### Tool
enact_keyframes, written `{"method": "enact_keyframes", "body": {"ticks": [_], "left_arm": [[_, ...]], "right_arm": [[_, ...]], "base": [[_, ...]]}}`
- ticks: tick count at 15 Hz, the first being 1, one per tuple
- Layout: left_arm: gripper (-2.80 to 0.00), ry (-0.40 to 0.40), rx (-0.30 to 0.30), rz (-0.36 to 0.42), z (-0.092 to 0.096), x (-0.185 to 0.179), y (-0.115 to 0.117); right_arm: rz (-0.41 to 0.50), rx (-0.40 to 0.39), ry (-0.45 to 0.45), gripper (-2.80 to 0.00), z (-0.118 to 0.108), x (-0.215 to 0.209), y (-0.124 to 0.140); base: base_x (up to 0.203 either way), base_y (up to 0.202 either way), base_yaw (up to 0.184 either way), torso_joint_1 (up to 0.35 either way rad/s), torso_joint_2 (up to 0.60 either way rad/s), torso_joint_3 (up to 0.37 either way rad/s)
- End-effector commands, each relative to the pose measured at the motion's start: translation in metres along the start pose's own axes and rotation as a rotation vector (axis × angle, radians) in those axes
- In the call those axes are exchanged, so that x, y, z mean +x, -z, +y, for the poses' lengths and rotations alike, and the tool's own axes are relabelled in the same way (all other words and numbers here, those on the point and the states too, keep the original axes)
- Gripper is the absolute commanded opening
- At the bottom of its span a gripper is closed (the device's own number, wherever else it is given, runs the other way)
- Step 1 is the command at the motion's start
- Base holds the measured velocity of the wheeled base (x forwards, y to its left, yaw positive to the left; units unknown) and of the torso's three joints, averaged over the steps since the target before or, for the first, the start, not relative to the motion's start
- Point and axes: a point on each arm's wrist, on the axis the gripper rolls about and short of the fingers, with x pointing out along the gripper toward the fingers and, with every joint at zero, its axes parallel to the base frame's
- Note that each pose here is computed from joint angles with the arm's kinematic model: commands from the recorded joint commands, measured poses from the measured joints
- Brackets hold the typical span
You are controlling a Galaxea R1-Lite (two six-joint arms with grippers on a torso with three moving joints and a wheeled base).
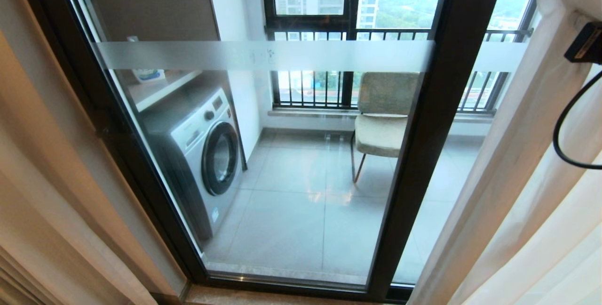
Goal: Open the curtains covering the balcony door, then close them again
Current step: Pull the inner curtains open on both sides
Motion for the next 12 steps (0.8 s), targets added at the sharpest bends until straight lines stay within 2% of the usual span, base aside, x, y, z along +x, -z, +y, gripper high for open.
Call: {"method": "enact_keyframes", "body": {"ticks": [1, 12], "left_arm": [[-2.80, 0.000, -0.001, 0.000, 0.000, 0.000, 0.000], [-2.80, -0.002, -0.002, 0.000, 0.000, 0.000, 0.000]], "right_arm": [[-0.011, -0.002, 0.000, -2.80, 0.000, 0.000, -0.003], [0.010, -0.002, 0.002, -2.80, 0.000, -0.012, 0.000]], "base": [[0.000, 0.000, 0.000, 0.000, 0.00, 0.000], [0.000, 0.000, 0.000, 0.000, 0.00, 0.000]]}}
